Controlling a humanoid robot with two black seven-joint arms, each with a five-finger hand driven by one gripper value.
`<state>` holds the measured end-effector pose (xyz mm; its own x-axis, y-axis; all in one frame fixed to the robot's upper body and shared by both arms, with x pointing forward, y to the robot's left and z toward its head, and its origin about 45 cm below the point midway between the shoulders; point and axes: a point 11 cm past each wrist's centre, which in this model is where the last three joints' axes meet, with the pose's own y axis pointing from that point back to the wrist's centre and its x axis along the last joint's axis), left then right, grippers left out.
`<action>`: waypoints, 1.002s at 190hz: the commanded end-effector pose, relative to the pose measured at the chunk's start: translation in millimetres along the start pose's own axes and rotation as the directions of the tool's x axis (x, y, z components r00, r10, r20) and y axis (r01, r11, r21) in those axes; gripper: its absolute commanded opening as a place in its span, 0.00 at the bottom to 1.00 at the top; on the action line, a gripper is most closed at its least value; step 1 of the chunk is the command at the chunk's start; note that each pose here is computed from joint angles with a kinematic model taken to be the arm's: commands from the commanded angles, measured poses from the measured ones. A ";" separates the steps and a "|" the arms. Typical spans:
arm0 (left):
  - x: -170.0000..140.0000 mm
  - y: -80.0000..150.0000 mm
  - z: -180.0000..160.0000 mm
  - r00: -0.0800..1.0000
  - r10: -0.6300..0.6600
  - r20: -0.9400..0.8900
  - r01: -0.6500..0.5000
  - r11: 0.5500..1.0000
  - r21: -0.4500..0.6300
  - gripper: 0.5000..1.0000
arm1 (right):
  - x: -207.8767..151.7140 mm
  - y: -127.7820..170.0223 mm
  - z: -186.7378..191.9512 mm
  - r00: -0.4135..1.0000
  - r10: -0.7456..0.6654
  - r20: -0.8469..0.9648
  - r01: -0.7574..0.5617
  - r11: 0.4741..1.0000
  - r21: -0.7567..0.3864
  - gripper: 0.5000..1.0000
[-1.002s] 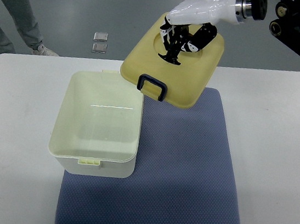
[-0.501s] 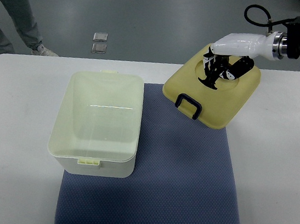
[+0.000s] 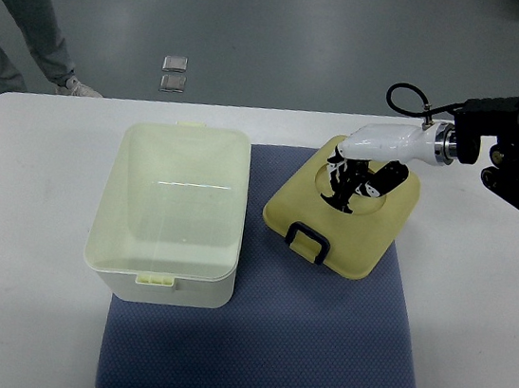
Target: Open white storage box with right hand
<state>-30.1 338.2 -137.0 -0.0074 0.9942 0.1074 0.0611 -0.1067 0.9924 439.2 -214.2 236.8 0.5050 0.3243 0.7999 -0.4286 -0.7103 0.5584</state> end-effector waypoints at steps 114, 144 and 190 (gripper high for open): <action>0.0 0.0 0.1 1.000 0.000 0.000 0.000 1.000 0.000 1.00 | -9.7 -36.0 -34.0 1.000 -0.026 0.017 0.025 0.995 0.100 0.14; 0.0 0.0 0.1 1.000 0.000 0.000 0.000 1.000 0.000 1.00 | -3.0 -31.0 -30.8 0.998 0.001 0.070 -0.008 0.995 0.099 0.71; 0.0 0.0 0.1 1.000 0.000 0.000 0.000 1.000 0.000 1.00 | 33.9 -19.7 -33.5 0.944 0.116 0.310 -0.166 0.976 0.141 0.81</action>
<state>-30.0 338.2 -137.0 -0.0075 0.9942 0.1074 0.0610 -0.1067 0.9924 433.1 -171.9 240.8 0.6327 0.1482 0.7601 -0.3704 -0.8040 0.4651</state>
